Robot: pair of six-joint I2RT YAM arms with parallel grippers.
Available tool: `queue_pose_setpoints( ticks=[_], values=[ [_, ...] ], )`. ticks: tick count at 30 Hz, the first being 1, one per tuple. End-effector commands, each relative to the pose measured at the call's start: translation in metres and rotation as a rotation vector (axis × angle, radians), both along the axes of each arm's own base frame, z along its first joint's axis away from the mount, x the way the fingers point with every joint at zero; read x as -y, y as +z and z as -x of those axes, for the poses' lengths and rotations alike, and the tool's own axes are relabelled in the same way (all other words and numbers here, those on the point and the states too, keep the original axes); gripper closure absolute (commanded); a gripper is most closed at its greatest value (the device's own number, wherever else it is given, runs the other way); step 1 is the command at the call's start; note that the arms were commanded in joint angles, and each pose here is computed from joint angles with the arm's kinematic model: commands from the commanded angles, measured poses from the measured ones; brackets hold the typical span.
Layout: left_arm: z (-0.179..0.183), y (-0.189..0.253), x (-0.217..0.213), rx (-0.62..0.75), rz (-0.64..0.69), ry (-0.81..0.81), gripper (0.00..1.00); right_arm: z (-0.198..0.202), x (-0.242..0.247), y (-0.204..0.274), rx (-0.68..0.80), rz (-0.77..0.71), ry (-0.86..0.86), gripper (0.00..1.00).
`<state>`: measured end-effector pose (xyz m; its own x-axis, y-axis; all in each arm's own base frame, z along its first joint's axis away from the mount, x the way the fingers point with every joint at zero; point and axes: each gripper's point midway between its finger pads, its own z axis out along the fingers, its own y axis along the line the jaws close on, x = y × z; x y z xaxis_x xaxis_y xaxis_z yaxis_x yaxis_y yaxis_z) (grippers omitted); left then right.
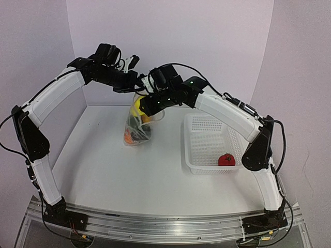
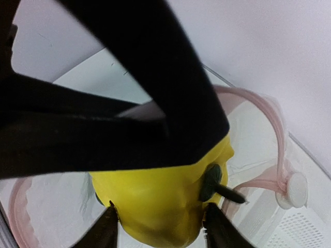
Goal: Place the food in the zip-top bag and seal the zipper
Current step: Place the fake vegetable in the zipper food storage bag.
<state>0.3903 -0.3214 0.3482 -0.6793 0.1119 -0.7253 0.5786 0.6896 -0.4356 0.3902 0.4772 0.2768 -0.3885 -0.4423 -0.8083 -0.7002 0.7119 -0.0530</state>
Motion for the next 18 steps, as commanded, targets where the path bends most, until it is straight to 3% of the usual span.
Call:
queue_pose_setpoints(
  ticks=[1, 4, 13, 15, 18],
  values=[
    [0.01, 0.037, -0.001, 0.069, 0.061, 0.011, 1.0, 0.0, 0.003, 0.025, 0.047, -0.04, -0.003, 0.3],
    [0.0, 0.032, -0.008, 0.073, 0.03, 0.066, 1.0, 0.013, 0.006, 0.044, 0.008, -0.109, 0.007, 0.11],
    [-0.012, 0.022, -0.017, 0.072, -0.012, 0.138, 1.0, 0.074, 0.025, 0.13, -0.142, -0.374, 0.108, 0.08],
    [-0.013, 0.023, -0.018, 0.074, -0.012, 0.147, 1.0, 0.077, 0.044, 0.144, -0.173, -0.418, 0.054, 0.09],
    [-0.015, 0.025, -0.02, 0.083, -0.016, 0.16, 1.0, 0.057, 0.109, 0.124, -0.273, -0.398, -0.239, 0.12]
  ],
)
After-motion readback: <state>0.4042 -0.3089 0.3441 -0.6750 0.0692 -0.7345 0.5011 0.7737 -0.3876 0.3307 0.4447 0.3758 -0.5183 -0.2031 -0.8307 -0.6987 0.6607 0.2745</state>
